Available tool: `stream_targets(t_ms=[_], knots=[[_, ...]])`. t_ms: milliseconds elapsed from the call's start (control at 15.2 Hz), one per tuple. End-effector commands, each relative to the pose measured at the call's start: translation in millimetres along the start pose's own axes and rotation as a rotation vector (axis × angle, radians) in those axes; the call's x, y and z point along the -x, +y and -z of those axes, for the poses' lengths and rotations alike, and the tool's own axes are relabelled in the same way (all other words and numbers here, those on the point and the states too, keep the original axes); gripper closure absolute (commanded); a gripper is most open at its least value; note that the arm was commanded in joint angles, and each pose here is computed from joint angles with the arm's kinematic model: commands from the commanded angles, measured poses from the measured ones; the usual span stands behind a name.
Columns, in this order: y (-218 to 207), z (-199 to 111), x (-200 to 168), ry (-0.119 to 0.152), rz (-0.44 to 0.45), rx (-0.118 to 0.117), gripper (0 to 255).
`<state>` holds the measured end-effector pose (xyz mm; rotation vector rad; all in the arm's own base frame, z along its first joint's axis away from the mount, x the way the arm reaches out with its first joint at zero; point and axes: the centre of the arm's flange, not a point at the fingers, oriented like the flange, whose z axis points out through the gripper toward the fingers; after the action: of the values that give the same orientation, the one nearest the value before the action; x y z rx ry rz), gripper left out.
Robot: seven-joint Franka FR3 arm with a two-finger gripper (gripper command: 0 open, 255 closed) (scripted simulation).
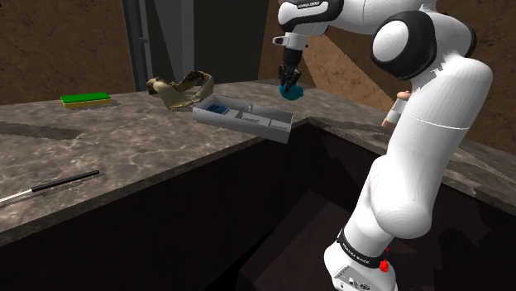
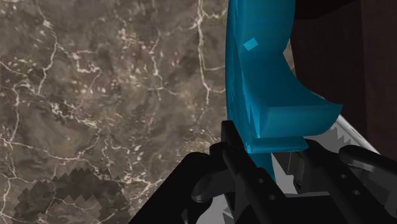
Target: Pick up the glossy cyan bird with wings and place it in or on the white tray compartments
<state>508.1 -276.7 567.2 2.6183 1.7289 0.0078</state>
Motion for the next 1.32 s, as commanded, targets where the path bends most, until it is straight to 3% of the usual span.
stream_targets(t_ms=[0, 396, 1254], knots=[[-1, 10, -1, 0.000, 0.000, 0.000, 255], [-1, 41, -1, 0.000, 0.000, 0.000, 255], [-34, 43, -169, 0.000, 0.000, 0.000, 255]])
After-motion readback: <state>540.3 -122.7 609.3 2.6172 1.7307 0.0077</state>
